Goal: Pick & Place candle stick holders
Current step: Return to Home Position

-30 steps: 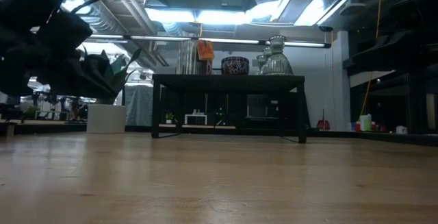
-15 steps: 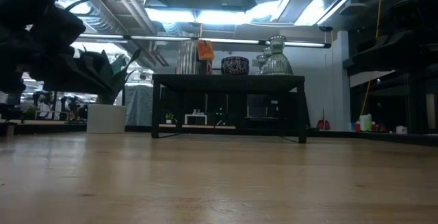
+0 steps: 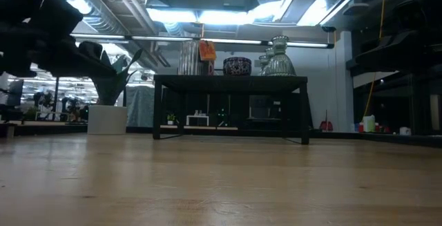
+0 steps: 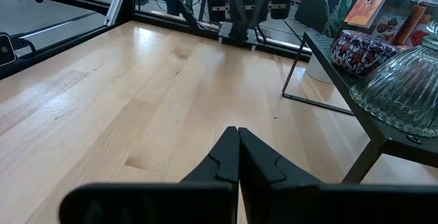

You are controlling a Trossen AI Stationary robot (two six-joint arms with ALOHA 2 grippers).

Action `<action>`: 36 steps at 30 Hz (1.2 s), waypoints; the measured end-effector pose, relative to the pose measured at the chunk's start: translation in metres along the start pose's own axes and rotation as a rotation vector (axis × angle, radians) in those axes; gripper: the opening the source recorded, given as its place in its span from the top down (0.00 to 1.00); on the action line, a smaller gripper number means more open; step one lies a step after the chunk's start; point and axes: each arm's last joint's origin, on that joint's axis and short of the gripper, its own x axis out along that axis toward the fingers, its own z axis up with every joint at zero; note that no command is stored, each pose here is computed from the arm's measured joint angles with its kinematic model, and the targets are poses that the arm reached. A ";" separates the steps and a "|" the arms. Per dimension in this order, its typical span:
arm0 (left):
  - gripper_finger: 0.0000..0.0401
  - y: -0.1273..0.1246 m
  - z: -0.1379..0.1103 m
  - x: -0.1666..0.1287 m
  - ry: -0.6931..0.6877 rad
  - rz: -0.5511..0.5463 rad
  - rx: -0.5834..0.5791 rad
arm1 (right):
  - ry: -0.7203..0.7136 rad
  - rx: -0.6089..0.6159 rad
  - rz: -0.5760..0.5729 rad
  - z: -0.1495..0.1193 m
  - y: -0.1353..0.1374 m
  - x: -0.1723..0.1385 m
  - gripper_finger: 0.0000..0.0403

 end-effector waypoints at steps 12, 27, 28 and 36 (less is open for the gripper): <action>0.83 0.010 0.012 -0.012 -0.167 0.079 -0.011 | 0.000 0.000 0.000 0.000 0.000 0.000 0.99; 0.82 0.011 0.020 -0.023 -0.321 -0.001 -0.063 | 0.000 0.000 0.000 0.000 0.000 0.000 0.99; 0.82 0.010 0.020 -0.023 -0.325 -0.037 -0.042 | 0.000 0.000 0.000 0.000 0.000 0.000 0.99; 0.83 0.007 0.019 -0.023 -0.330 -0.117 0.027 | 0.000 0.000 0.000 0.000 0.000 0.000 0.99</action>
